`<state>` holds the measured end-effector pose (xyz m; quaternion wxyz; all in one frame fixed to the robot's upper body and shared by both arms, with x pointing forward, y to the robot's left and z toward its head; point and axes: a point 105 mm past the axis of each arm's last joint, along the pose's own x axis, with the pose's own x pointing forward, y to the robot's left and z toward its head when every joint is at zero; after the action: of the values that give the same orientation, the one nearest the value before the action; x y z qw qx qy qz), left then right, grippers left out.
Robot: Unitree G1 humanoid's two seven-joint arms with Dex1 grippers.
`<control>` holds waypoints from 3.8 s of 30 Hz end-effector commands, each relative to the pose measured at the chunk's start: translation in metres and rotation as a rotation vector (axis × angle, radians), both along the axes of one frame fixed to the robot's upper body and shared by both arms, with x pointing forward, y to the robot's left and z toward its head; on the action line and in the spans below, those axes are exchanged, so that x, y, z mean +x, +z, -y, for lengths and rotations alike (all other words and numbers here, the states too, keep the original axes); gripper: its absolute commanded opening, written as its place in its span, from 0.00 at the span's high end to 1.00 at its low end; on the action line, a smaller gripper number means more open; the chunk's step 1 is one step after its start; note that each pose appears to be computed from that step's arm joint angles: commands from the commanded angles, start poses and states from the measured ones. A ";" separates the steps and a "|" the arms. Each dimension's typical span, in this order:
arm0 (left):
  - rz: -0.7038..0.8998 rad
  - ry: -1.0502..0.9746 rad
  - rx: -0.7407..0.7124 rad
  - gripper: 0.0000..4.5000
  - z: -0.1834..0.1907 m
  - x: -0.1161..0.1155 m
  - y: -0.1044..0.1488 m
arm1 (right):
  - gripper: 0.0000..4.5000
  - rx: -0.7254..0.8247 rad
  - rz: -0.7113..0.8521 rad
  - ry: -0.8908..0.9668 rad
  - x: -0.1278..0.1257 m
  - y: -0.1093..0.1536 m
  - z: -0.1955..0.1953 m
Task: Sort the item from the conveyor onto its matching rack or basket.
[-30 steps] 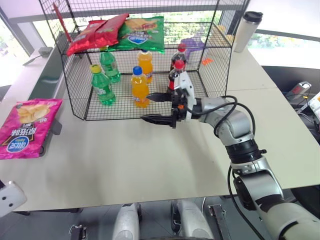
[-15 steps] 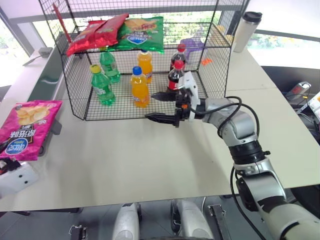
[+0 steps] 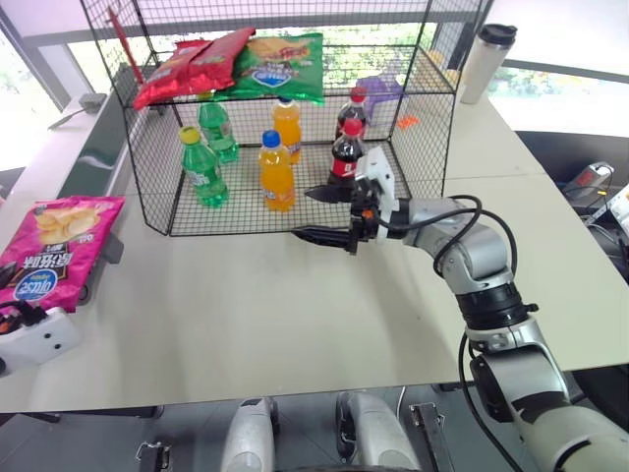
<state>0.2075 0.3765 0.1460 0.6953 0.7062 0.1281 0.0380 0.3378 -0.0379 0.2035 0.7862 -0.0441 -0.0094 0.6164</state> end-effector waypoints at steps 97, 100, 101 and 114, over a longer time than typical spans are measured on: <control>-0.023 -0.760 -1.110 0.98 0.106 -0.063 0.281 | 0.00 0.224 -0.064 0.014 0.014 0.056 0.048; -0.073 -0.927 -1.150 0.98 0.122 -0.055 0.289 | 0.00 0.253 -0.069 0.054 0.011 0.065 0.046; -0.072 -0.966 -1.162 0.98 0.125 -0.053 0.293 | 0.00 0.263 -0.070 0.061 0.011 0.067 0.045; -0.288 -1.336 -1.289 0.98 0.174 0.004 0.290 | 0.00 0.364 -0.063 0.297 -0.004 0.095 0.012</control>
<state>0.2152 0.2012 0.4276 0.8160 0.0964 -0.1968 -0.5348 0.3405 -0.0539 0.2791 0.7058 0.1190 -0.0683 0.6950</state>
